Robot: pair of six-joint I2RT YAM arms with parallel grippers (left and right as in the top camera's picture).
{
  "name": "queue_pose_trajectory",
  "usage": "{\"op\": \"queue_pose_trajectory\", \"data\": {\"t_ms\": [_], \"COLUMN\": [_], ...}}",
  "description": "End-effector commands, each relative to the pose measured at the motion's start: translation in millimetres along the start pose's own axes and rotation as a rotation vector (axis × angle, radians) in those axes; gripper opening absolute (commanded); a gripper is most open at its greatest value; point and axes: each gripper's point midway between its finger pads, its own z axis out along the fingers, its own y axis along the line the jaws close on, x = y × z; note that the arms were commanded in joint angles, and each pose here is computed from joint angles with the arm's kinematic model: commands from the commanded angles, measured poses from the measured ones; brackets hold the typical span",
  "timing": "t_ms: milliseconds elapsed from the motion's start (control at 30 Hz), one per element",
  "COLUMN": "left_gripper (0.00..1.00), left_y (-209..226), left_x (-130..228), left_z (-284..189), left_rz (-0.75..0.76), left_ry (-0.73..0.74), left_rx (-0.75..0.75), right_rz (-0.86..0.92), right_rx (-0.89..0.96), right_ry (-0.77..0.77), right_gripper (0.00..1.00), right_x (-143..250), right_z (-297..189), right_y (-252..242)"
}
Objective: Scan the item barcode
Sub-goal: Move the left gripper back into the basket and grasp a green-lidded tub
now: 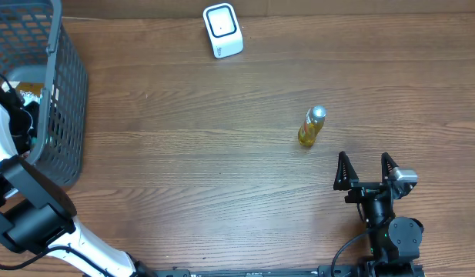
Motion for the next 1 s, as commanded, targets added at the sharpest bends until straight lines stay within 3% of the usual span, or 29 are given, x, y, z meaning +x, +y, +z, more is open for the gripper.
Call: {"op": "queue_pose_trajectory", "data": {"t_ms": [0,433,667,767,967], "left_gripper": [1.00,0.89,0.66,0.66,0.76], "left_y": [-6,-4,-5,-7,-9], "left_x": [8,17,11,6,-4], "left_z": [5,22,20,15,5], "left_rz": [0.019,0.018,0.015,0.016,0.022], "left_ry": [0.011,0.025,0.004,-0.009,-0.038], "left_rx": [0.029,0.028,0.030,0.039,0.041], "right_rz": [-0.004,-0.004,-0.004,-0.004,-0.004], "right_rx": [0.001,0.001,0.001,0.001,0.001], "right_ry": [-0.004,-0.004,-0.004,-0.004,-0.004], "right_gripper": [1.00,1.00,1.00,1.00,1.00], "right_x": [1,1,1,1,1], "right_z": [0,0,0,0,0], "right_y": [-1,-1,-1,-1,-1]}}
